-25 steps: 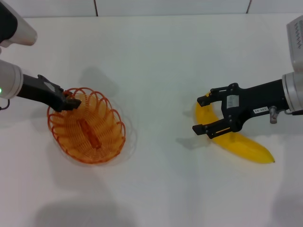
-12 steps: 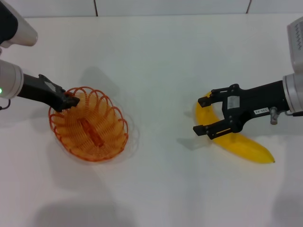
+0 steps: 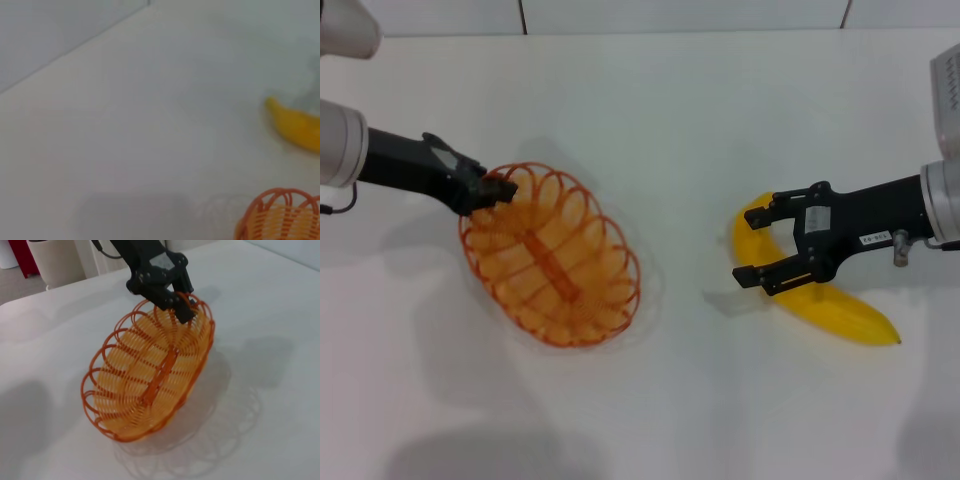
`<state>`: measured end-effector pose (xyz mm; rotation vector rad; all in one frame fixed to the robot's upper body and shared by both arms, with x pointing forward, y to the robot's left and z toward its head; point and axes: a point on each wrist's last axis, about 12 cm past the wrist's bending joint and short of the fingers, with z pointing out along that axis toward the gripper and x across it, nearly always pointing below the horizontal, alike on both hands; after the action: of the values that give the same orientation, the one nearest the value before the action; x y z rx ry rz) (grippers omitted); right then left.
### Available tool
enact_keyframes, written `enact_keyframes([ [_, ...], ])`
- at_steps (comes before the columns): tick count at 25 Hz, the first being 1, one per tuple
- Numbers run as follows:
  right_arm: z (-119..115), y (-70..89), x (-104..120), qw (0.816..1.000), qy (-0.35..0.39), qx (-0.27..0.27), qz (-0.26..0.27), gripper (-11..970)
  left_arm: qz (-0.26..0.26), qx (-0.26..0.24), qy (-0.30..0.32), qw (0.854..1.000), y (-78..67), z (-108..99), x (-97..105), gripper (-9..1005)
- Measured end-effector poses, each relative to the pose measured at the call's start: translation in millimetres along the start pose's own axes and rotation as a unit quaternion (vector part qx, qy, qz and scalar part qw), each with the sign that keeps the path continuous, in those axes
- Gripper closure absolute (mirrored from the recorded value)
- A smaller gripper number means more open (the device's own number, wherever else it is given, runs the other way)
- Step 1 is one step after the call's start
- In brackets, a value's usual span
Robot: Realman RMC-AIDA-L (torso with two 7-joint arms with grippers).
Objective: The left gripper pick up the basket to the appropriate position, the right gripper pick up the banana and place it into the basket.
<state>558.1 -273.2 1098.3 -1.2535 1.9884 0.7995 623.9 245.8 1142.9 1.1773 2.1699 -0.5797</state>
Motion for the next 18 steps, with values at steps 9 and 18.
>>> enact_keyframes([
  [9, 2, -0.5, -3, 1.000, 0.002, -0.003, -0.005, 79, -0.036, 0.008, -0.060, 0.998, -1.7, 1, -3, 908],
  [18, 5, 0.6, -5, 1.000, 0.005, -0.009, -0.010, 79, -0.131, -0.030, -0.125, 0.983, 6.6, 15, 22, 904],
])
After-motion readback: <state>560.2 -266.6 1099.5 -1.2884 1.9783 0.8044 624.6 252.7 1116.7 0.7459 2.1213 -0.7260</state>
